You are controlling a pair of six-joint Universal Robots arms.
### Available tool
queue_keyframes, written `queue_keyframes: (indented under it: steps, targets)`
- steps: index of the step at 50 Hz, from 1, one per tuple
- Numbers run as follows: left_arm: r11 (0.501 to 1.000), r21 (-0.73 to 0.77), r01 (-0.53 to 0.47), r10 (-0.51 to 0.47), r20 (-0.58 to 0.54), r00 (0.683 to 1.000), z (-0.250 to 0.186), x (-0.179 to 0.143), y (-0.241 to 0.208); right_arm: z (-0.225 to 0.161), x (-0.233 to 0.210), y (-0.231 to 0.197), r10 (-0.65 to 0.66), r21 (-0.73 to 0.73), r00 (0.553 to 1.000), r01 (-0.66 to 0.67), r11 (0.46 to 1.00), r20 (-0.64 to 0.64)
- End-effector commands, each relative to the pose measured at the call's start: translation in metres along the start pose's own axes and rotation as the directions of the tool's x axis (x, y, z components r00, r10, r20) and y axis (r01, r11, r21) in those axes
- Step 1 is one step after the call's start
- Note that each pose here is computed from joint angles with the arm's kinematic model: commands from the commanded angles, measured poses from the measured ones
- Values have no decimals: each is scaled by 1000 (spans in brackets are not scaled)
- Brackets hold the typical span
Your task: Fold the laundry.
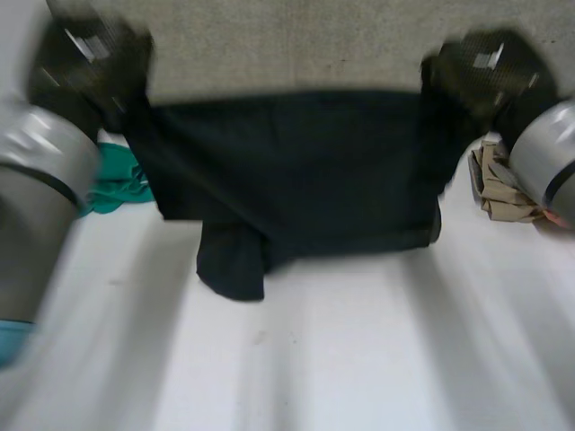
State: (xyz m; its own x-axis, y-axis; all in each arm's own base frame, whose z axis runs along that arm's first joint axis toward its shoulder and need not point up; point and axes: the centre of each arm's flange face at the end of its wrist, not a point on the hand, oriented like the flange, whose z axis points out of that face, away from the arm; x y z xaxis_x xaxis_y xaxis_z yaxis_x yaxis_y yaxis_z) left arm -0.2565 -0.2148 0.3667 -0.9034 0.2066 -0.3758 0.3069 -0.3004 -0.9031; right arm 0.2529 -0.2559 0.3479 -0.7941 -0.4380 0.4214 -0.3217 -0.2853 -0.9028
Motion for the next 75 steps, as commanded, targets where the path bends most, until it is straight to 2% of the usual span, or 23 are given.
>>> queue_keyframes:
  steps: [1, 7, 12, 19, 26, 34, 39, 42, 45, 48, 50, 53, 60, 61, 64, 66, 70, 75]
  targets:
    - [976, 198, 89, -112, 105, 988, -7, -60, -84, 2, 39, -77, 81, 221, 993, -61, 973, -85]
    - [947, 283, 150, -196, 143, 970, -12, -90, -122, -1, 60, -113, 111, 324, 986, -65, 944, -127]
    - [924, 325, 199, -248, 117, 962, -22, -100, -143, -11, 69, -136, 128, 373, 980, -63, 926, -152]
    - [910, 361, 203, -254, 100, 962, -22, -103, -150, -24, 71, -148, 154, 406, 977, -82, 910, -149]
    - [907, 371, 198, -251, 101, 963, -11, -103, -145, -15, 66, -129, 178, 358, 976, -122, 926, -126]
    - [956, 223, 189, -215, 101, 971, 96, -70, -59, 52, 42, -49, 205, 168, 977, -191, 967, -65]
    - [971, 154, 184, -193, 42, 980, 161, -31, 20, 108, 3, 24, 208, 73, 978, -206, 976, -17]
    - [973, 138, 186, -190, 16, 982, 180, -15, 53, 129, -13, 51, 193, 80, 981, -190, 979, -33]
    - [973, 140, 183, -189, 29, 982, 201, -7, 86, 152, -22, 81, 173, 130, 978, -158, 979, -119]
    - [975, 111, 192, -200, 71, 977, 207, -7, 102, 164, -18, 90, 186, 212, 956, -138, 968, -226]
    - [977, 78, 200, -208, 122, 970, 205, -11, 104, 165, -14, 89, 195, 236, 941, -130, 963, -275]
    - [978, 55, 202, -209, 159, 965, 200, -15, 100, 160, -11, 84, 198, 224, 938, -136, 965, -285]
    - [987, -28, 161, -156, 140, 978, 169, -15, 81, 122, -19, 68, 97, 17, 973, -95, 995, -209]
    - [988, -62, 142, -134, 123, 983, 157, -13, 79, 108, -23, 66, 46, -61, 985, -57, 997, -167]
    - [985, -126, 122, -111, 92, 990, 135, -8, 80, 86, -30, 68, -15, -173, 996, 0, 985, -85]
    - [974, -210, 91, -85, 37, 996, 108, 1, 86, 60, -40, 74, -55, -287, 998, 60, 956, 27]
    - [925, -377, 41, -71, -67, 995, 55, 17, 106, 20, -57, 92, -41, -427, 980, 122, 896, 193]
    - [845, -535, -22, -94, -189, 977, -7, 34, 130, -12, -77, 116, 29, -473, 948, 131, 871, 318]
